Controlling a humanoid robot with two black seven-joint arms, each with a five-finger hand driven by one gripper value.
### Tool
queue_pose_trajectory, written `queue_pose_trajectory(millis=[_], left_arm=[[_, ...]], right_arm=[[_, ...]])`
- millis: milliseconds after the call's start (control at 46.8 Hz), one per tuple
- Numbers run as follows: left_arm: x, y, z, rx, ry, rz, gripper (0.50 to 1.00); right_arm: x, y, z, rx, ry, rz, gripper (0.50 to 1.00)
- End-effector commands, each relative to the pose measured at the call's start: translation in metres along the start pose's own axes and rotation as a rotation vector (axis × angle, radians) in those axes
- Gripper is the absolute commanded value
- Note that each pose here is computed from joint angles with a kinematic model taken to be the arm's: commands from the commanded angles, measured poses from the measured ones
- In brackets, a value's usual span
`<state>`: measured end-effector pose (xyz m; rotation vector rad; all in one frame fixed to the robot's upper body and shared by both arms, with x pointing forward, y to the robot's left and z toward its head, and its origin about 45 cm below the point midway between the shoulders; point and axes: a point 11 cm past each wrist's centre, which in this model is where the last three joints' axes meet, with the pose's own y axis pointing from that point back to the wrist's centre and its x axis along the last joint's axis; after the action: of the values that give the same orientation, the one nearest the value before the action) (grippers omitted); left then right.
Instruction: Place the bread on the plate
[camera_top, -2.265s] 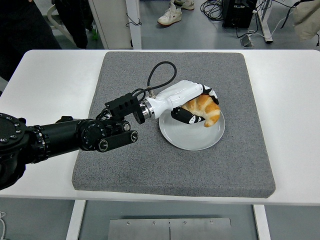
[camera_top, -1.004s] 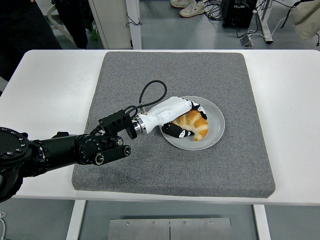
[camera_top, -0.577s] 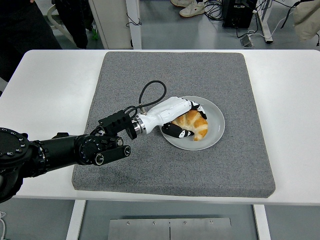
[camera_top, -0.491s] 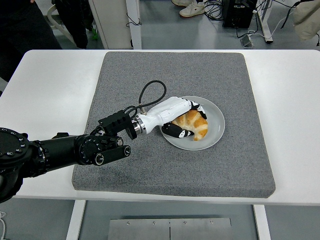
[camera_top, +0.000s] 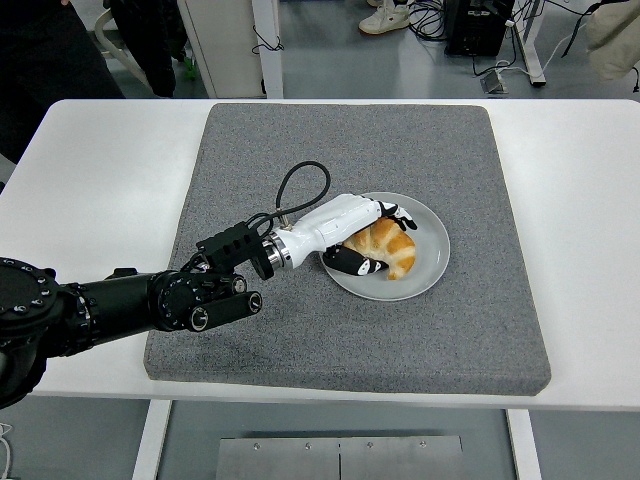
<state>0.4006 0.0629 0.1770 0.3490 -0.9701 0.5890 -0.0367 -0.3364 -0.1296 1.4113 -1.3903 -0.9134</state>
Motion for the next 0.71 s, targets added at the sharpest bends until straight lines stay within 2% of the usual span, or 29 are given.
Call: queue_pose_trajectory(millis=[0, 107, 192, 256, 684], left_arm=[[0.0019, -0.0003, -0.001, 0.01, 0.018, 0.013, 0.726], [0.0029, -0.0005, -0.0017, 0.017, 0.028, 0.021, 0.814], [0.0026, -0.0001, -0.0022, 0.021, 0.034, 0.024, 0.907], [0.0027, -0.0001, -0.0023, 0.021, 0.035, 0.025, 0.948], [0.0043, -0.0006, -0.003, 0.029, 0.05, 0.033, 0.96]], right_arm=[[-0.0004, 0.0, 0.0, 0.0, 0.002, -0.002, 1.0], [0.0003, 0.0, 0.0, 0.0, -0.001, 0.001, 1.0], [0.0002, 0.0, 0.0, 0.0, 0.001, 0.0, 1.0], [-0.0003, 0.0, 0.0, 0.0, 0.002, -0.002, 1.0], [-0.0003, 0.0, 0.0, 0.0, 0.0, -0.001, 1.0]])
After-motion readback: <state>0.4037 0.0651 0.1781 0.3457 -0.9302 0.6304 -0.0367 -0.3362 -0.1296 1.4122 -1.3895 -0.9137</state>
